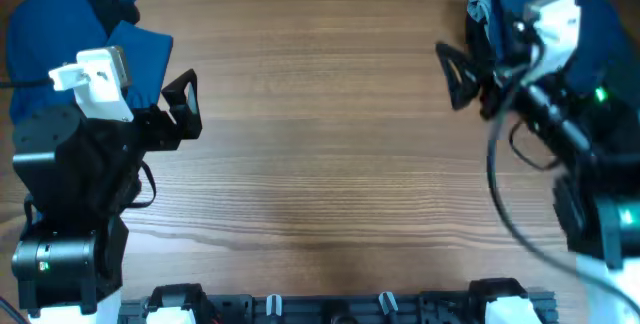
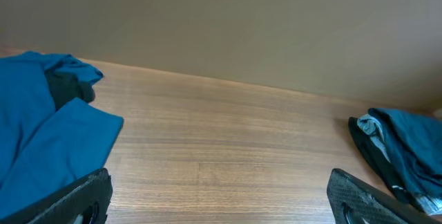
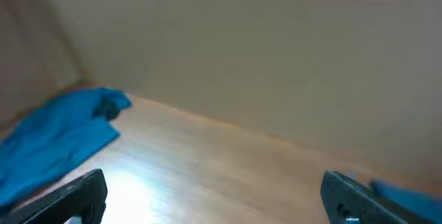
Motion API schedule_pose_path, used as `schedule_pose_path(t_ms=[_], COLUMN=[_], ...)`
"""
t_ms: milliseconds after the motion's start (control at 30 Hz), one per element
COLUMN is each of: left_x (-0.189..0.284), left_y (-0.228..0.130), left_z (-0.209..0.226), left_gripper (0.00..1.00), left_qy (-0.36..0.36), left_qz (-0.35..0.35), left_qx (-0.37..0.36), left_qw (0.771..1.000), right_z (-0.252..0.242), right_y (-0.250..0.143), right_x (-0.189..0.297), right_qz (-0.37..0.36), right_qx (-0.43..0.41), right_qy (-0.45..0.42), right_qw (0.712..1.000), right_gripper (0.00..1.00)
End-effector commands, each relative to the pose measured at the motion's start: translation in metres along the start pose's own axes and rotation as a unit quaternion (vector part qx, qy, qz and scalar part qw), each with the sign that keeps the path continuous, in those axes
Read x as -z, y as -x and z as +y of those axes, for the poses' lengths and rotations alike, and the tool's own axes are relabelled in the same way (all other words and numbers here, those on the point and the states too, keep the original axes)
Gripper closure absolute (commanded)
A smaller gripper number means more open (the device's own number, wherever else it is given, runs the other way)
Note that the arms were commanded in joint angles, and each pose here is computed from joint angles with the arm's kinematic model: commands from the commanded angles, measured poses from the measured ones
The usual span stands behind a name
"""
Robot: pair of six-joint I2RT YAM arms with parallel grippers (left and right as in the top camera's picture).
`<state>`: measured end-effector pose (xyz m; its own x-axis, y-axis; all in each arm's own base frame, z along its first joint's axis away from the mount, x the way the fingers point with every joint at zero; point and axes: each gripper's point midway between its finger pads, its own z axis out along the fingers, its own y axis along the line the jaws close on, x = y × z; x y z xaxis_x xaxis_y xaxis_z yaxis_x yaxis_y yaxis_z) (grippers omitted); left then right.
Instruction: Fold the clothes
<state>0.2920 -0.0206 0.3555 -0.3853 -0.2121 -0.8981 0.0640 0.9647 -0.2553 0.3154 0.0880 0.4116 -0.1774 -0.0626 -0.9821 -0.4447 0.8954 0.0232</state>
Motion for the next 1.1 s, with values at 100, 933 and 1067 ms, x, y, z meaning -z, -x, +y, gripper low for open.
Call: schedule_pose_path(t_ms=[100, 933, 1067], left_x=[0.002, 0.002, 0.002], left_y=[0.003, 0.003, 0.003], left_z=[-0.004, -0.004, -0.004], left_gripper=[0.00, 0.00, 0.00], left_qy=[-0.009, -0.009, -0.009], left_qz=[-0.003, -0.003, -0.003], left_qx=[-0.014, -0.014, -0.014], left_qw=[1.000, 1.000, 1.000], right_z=[-0.021, -0.025, -0.025], right_y=[0.004, -0.248, -0.252], right_x=[0.036, 0.043, 0.041], right_qz=[-0.187, -0.099, -0.090], right_qx=[0.070, -0.028, -0.032], right_qy=[-0.115, -0.154, -0.154], right_qw=[0.973, 0.983, 0.983], right_gripper=[0.00, 0.00, 0.00])
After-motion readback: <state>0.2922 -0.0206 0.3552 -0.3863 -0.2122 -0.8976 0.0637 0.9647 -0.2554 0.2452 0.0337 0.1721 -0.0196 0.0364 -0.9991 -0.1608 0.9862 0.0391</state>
